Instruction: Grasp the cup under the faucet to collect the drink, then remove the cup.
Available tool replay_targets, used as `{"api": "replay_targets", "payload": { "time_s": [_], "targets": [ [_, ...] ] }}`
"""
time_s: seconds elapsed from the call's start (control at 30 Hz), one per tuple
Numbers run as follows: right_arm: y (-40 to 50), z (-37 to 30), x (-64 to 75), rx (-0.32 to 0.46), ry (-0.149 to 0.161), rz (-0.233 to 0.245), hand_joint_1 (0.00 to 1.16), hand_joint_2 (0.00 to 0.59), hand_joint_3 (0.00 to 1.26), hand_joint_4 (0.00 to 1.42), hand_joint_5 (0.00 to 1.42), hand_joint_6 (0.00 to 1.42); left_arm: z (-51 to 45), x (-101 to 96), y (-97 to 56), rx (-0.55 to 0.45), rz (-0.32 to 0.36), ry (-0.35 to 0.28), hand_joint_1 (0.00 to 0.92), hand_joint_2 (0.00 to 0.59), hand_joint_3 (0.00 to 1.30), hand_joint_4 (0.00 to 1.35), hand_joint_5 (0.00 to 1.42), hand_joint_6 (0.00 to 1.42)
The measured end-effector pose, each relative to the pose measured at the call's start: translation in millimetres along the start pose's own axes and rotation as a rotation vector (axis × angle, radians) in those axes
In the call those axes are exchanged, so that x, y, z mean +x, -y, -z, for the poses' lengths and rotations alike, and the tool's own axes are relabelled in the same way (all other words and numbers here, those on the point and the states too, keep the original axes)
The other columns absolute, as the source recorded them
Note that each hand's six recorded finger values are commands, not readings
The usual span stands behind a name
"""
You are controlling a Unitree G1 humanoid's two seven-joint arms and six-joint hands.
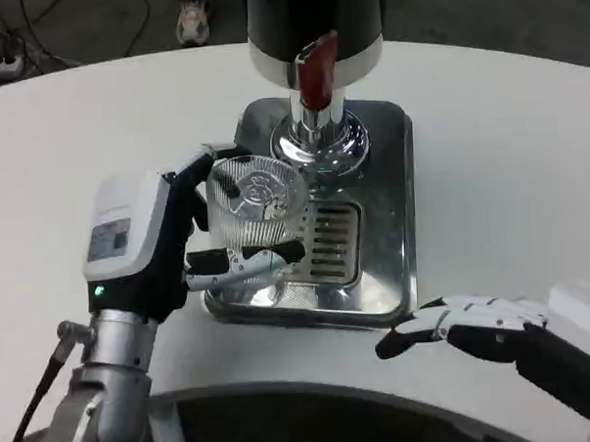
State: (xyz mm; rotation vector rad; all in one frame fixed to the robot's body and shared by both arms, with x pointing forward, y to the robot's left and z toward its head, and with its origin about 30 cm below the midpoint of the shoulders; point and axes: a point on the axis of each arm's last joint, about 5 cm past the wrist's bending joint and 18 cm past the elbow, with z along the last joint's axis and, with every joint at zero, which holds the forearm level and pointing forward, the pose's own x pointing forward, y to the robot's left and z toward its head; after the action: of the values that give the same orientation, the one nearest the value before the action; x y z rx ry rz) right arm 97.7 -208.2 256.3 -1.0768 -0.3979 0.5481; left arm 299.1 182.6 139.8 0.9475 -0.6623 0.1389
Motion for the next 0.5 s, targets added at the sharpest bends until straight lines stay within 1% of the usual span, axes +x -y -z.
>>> {"api": "replay_targets", "payload": {
  "time_s": [0.1,0.2,0.33,0.5],
  "targets": [
    [0.1,0.2,-1.1,0.002,-0.004,-0.006,0.51,0.435,0.29,0.2,0.14,0.13,1.0,6.1,4.4,0.011,0.031,0.001,0.692,0.082,0.75,0.83,0.92,1.05],
    [0.0,0.4,-1.9,0.006,-0.007,-0.009,0.51,0.435,0.29,0.2,0.14,0.13,0.8,12.0,6.8,0.016,0.038,0.001,0.687,0.08,0.75,0.83,0.93,1.05],
    [-0.1,0.7,-3.4,0.007,-0.017,-0.009,0.51,0.435,0.29,0.2,0.14,0.13,-2.7,22.5,12.4,0.004,0.041,-0.006,0.681,0.077,0.75,0.83,0.93,1.05],
    [-0.4,0.8,-3.8,0.01,-0.019,-0.009,0.51,0.435,0.29,0.2,0.14,0.13,-8.3,34.4,16.6,0.011,0.063,0.011,0.67,0.067,0.75,0.83,0.93,1.05]
  ]
}}
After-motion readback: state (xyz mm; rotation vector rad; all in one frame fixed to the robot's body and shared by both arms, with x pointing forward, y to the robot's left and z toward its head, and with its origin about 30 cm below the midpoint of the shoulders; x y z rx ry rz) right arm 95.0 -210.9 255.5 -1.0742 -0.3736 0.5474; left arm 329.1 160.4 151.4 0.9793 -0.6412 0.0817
